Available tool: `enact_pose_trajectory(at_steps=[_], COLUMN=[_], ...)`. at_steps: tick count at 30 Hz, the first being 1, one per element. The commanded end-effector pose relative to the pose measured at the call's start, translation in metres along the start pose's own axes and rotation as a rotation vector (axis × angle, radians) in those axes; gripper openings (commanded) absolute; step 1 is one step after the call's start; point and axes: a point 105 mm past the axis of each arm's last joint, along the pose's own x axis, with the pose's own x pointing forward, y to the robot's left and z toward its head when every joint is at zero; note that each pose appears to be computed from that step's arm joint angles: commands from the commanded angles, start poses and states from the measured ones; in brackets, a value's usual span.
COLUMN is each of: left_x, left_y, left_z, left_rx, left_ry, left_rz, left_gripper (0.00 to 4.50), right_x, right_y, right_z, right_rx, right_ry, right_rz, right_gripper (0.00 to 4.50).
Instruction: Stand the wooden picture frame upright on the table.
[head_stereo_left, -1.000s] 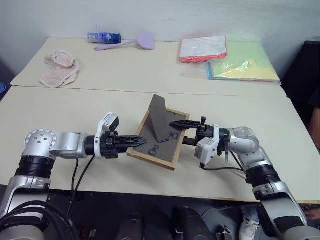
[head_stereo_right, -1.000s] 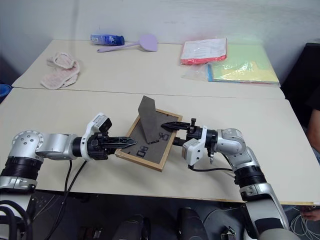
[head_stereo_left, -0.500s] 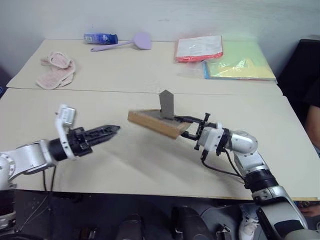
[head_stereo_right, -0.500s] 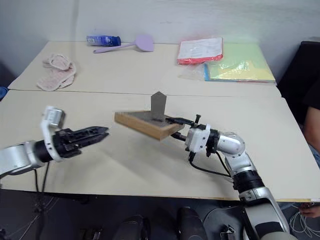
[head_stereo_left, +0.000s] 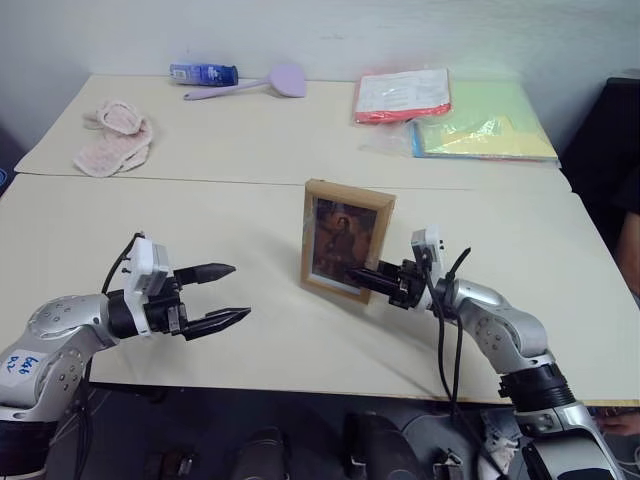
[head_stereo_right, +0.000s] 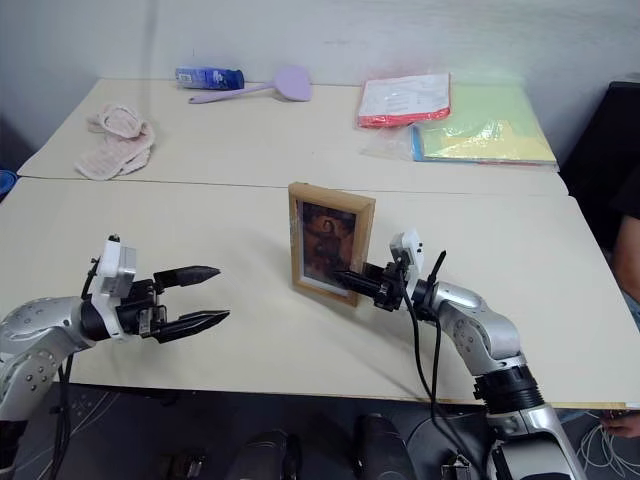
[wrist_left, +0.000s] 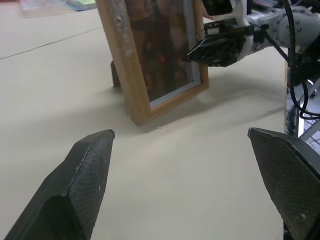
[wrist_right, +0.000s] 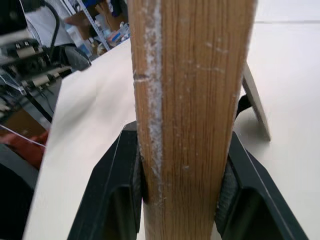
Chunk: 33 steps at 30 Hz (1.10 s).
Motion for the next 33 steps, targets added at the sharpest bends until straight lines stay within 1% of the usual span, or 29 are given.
enact_pose_trajectory(at_steps=[1, 3, 5, 10, 11, 13, 15, 16, 17, 18, 19, 20, 21, 22, 24, 25, 28, 31, 33], left_x=[-0.003, -0.004, -0.004, -0.003, -0.003, -0.002, -0.003, -0.003, -0.004, -0.005, -0.006, -0.007, -0.012, -0.017, -0.028, -0.032, -0.046, -0.06, -0.071], left_y=[0.004, 0.006, 0.006, 0.006, 0.006, 0.008, 0.009, 0.009, 0.01, 0.011, 0.011, 0.011, 0.012, 0.012, 0.013, 0.013, 0.013, 0.011, 0.011], left_z=[0.009, 0.008, 0.007, 0.004, 0.003, 0.003, 0.003, 0.003, 0.003, 0.003, 0.001, -0.001, -0.006, -0.012, -0.024, -0.028, -0.04, -0.05, -0.053], left_rx=[0.06, 0.066, 0.065, 0.07, 0.077, 0.084, 0.087, 0.087, 0.088, 0.088, 0.088, 0.088, 0.085, 0.079, 0.067, 0.068, 0.055, 0.071, 0.107], left_ry=[-0.014, -0.005, 0.001, 0.016, 0.023, 0.029, 0.034, 0.035, 0.038, 0.041, 0.049, 0.059, 0.077, 0.093, 0.124, 0.136, 0.162, 0.201, 0.214], left_rz=[0.01, 0.013, 0.011, 0.004, 0.003, 0.001, -0.001, -0.001, 0.0, 0.002, 0.003, 0.004, 0.017, 0.03, 0.064, 0.073, 0.128, 0.173, 0.22], left_gripper=[4.5, 4.5, 4.5, 4.5, 4.5, 4.5, 4.5, 4.5, 4.5, 4.5, 4.5, 4.5, 4.5, 4.5, 4.5, 4.5, 4.5, 4.5, 4.5], right_x=[-0.004, -0.011, -0.014, -0.021, -0.023, -0.022, -0.022, -0.022, -0.022, -0.021, -0.021, -0.022, -0.027, -0.033, -0.048, -0.054, -0.076, -0.097, -0.112], right_y=[0.013, 0.016, 0.014, -0.003, -0.006, -0.006, -0.006, -0.007, -0.008, -0.006, -0.005, -0.003, 0.002, 0.007, 0.013, 0.015, 0.016, 0.017, 0.019], right_z=[-0.014, -0.029, -0.037, -0.058, -0.06, -0.055, -0.05, -0.047, -0.044, -0.041, -0.035, -0.03, -0.021, -0.016, -0.013, -0.013, -0.005, 0.001, -0.001], right_rx=[0.142, 0.15, 0.128, -0.07, -0.074, -0.086, -0.069, -0.09, -0.086, -0.086, -0.102, -0.11, -0.155, -0.192, -0.287, -0.301, -0.368, -0.512, -0.608], right_ry=[0.031, 0.09, 0.12, 0.221, 0.227, 0.176, 0.151, 0.139, 0.127, 0.119, 0.105, 0.089, 0.075, 0.075, 0.101, 0.113, 0.118, 0.145, 0.192], right_rz=[0.027, 0.019, -0.003, -0.08, -0.091, -0.084, -0.078, -0.083, -0.081, -0.068, -0.061, -0.054, -0.034, -0.009, 0.011, 0.013, -0.009, -0.018, -0.017], right_gripper=[1.27, 1.27, 1.27, 1.27, 1.27, 1.27, 1.98, 2.15, 2.47, 2.93, 3.17, 3.55, 3.55, 3.84, 4.19, 4.46, 4.46, 4.46, 4.46])
